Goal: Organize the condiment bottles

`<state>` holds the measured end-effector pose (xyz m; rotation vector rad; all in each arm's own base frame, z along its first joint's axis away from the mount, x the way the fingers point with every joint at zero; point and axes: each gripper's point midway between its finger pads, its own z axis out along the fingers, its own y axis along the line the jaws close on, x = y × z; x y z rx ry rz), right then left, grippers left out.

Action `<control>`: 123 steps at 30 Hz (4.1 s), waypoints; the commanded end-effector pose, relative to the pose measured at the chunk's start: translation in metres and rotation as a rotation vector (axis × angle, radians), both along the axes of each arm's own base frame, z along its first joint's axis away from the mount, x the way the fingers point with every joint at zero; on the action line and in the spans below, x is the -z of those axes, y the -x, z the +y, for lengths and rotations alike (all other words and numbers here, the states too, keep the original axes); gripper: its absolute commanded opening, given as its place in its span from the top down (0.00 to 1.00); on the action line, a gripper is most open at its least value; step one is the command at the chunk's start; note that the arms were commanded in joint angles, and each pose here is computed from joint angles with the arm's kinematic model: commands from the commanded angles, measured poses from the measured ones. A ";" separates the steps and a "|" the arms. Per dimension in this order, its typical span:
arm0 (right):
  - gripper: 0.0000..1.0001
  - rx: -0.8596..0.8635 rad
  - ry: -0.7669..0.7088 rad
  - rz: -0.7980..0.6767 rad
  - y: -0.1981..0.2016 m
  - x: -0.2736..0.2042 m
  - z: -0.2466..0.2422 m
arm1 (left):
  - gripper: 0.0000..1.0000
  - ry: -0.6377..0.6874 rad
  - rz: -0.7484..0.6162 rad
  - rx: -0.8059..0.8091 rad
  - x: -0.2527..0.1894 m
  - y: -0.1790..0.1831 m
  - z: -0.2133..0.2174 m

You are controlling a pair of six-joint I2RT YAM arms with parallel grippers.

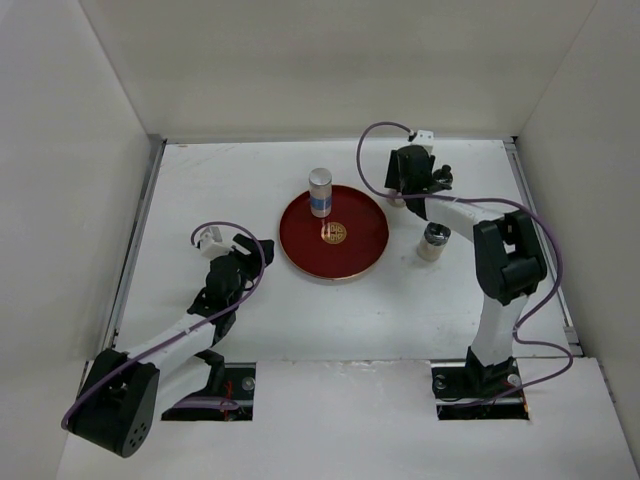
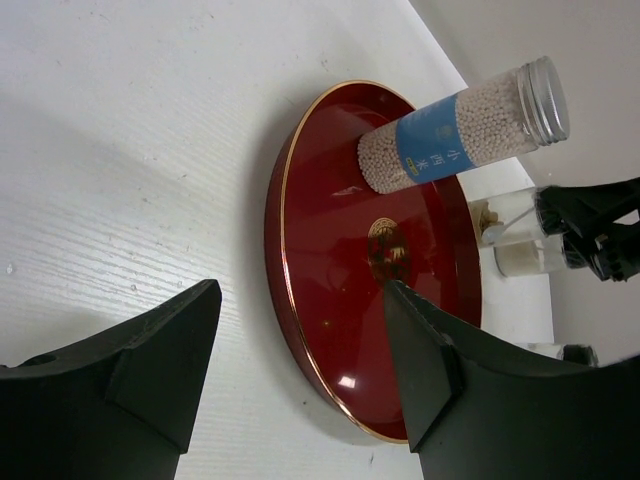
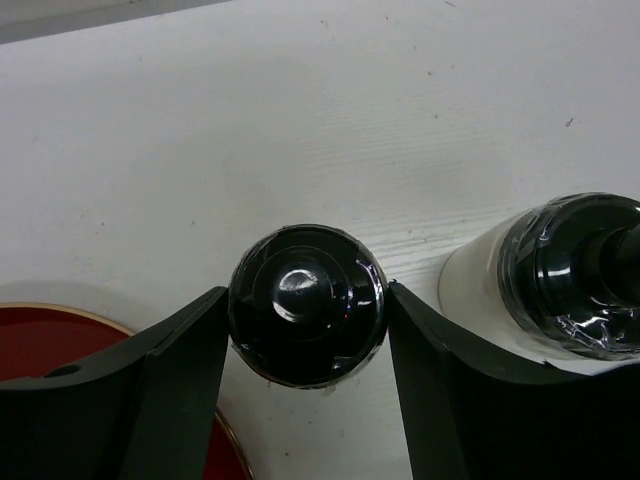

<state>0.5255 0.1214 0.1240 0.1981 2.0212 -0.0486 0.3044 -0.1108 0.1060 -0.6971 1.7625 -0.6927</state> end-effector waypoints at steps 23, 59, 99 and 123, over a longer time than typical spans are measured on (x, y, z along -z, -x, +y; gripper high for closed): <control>0.45 -0.208 -0.063 -0.189 0.018 -0.048 0.149 | 0.36 0.029 -0.097 0.011 -0.029 -0.005 -0.002; 0.10 0.157 -0.040 -0.087 -0.009 -0.026 -0.094 | 0.36 0.002 -0.064 0.006 -0.016 -0.007 -0.003; 0.43 -0.469 -0.154 -0.259 0.143 -0.080 0.277 | 0.36 0.064 -0.046 -0.056 -0.012 -0.010 0.025; 0.00 0.192 -0.018 -0.175 0.203 -0.055 -0.057 | 0.36 0.067 -0.045 -0.023 -0.012 -0.011 0.013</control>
